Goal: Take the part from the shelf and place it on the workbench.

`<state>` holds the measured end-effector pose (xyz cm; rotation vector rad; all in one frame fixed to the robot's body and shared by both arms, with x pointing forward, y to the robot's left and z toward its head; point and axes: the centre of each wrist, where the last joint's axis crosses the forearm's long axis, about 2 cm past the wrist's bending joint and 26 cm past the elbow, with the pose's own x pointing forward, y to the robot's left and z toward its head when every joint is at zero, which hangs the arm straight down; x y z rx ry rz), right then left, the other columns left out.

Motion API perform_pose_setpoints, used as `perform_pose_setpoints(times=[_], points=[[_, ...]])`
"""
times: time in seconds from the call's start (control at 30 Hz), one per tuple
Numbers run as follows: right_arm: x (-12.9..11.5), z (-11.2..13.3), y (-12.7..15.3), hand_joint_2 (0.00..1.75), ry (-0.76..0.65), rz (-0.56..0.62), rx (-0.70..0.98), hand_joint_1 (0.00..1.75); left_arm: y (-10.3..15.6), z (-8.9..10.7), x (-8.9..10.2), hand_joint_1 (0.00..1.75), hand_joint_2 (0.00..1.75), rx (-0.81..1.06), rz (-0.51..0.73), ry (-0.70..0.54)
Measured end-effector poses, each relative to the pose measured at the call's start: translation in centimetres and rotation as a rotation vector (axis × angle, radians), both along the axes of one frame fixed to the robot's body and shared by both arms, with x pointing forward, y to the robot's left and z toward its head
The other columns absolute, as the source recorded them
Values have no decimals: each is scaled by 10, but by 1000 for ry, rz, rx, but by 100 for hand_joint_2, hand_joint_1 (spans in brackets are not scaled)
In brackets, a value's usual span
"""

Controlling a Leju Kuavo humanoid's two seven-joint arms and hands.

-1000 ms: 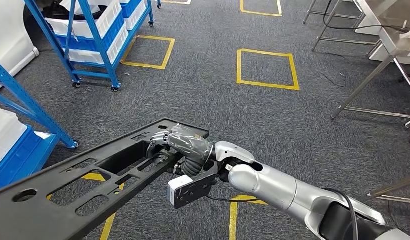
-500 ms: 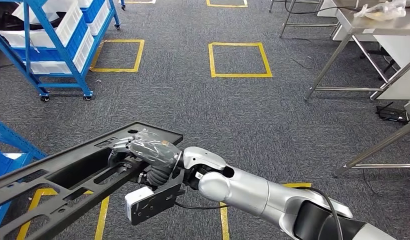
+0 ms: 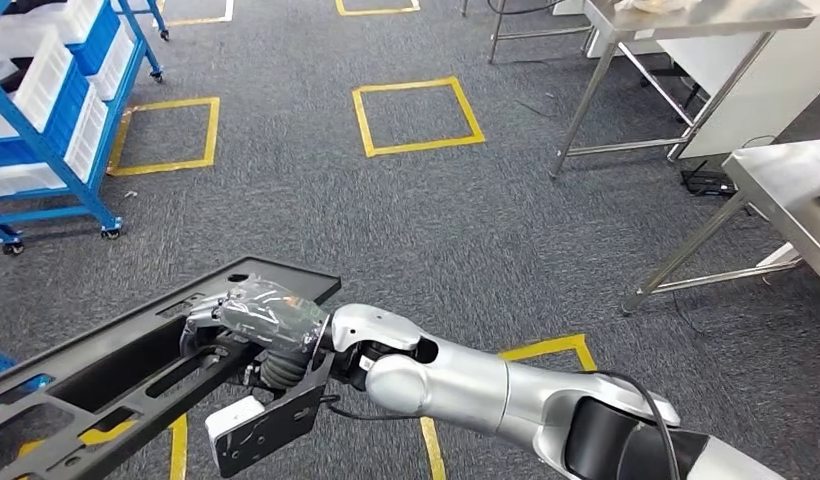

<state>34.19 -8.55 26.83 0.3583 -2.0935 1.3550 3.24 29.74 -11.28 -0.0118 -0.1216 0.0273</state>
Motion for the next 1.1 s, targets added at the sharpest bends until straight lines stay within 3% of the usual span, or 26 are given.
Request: perform_pose_setpoints(times=[0.13, 0.3, 0.47, 0.63, 1.1], points=[[9, 3, -11, 175, -102, -126, -69, 175, 2, 0, 0, 0, 175, 53, -44, -27], [25, -2, -54, 175, -198, -276, -178, 175, 3, 0, -4, 0, 175, 89, -83, -38], [42, 7, -144, 175, -332, -494, -270, 175, 2, -1, -7, 0, 175, 90, -88, -12], [39, 30, -233, 175, -436, -676, -349, 175, 0, -1, -9, 0, 175, 70, -82, 10], [14, 59, -322, 175, -556, -876, -509, 175, -5, -1, -8, 0, 175, 41, -55, 14]])
